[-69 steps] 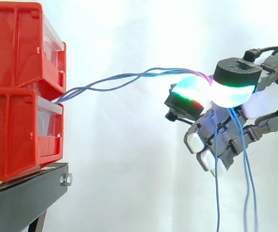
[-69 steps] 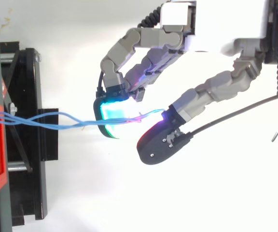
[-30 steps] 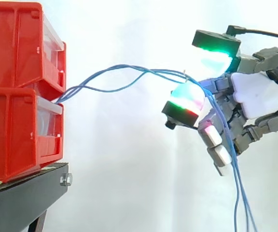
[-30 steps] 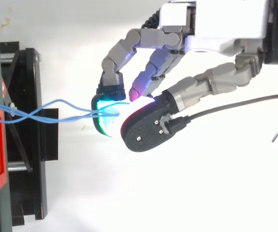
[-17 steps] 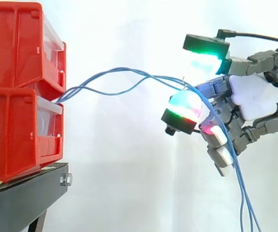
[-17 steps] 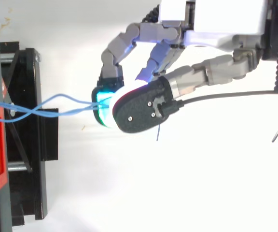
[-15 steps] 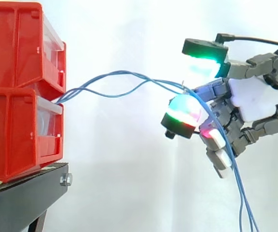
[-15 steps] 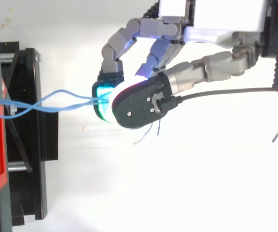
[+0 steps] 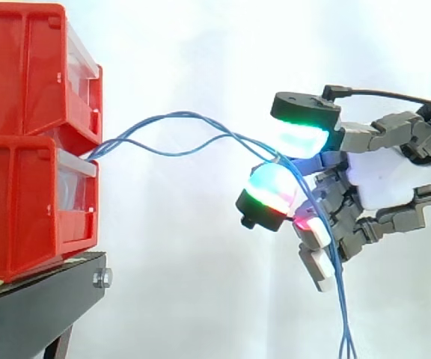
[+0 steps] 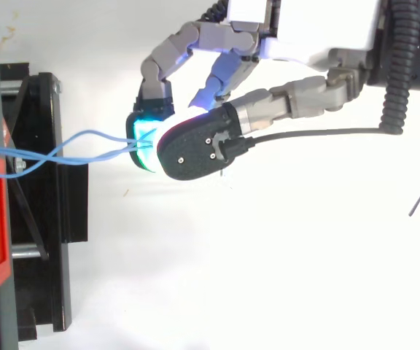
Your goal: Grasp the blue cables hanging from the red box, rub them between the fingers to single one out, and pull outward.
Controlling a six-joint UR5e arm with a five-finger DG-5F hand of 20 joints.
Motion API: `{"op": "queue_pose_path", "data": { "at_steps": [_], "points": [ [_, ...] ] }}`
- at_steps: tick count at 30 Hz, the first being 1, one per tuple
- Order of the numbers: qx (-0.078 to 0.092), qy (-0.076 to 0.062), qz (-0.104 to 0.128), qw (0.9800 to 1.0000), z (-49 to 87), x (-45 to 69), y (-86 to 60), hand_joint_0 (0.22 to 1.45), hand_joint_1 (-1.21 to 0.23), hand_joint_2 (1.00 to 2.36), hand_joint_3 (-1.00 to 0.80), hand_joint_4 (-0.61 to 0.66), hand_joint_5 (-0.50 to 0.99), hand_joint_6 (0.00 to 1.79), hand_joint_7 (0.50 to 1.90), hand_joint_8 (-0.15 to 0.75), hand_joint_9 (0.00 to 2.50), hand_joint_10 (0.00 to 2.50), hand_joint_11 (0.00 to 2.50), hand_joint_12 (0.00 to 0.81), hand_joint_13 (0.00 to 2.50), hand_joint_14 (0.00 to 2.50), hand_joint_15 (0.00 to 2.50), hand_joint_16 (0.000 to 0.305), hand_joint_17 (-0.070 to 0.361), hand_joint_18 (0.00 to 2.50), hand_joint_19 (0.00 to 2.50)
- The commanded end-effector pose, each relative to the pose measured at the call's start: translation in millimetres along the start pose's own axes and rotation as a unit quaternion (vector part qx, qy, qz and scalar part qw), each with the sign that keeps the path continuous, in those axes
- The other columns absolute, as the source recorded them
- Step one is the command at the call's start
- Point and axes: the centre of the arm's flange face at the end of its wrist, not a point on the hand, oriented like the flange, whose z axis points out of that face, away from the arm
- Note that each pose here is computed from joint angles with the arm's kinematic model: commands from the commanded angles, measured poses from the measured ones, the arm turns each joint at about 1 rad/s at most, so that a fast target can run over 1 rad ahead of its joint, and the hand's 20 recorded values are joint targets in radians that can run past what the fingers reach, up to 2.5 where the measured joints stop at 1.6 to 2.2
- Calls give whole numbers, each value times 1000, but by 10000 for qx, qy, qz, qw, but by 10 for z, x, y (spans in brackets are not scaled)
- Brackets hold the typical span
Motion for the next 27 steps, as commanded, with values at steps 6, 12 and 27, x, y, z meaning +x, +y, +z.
{"op": "queue_pose_path", "data": {
  "at_steps": [6, 12, 27],
  "points": [
    [68, -28, -8, 10000, -13, -32, -31, 587, -640, 1009, -368, -36, -117, 798, 1037, 206, 1042, 22, 734, 307, 942, 28, 772, 45, 100, 743, 645],
    [165, 21, -23, 9999, -40, -30, -37, 654, -866, 1012, -351, -45, -156, 878, 940, 186, 959, 21, 751, 293, 906, 30, 767, 43, 97, 750, 639],
    [70, -26, -153, 9999, -22, -86, -20, 505, -464, 1000, -500, -2, -123, 863, 943, 221, 1080, 21, 751, 321, 986, 29, 791, 48, 108, 819, 665]
  ]
}}
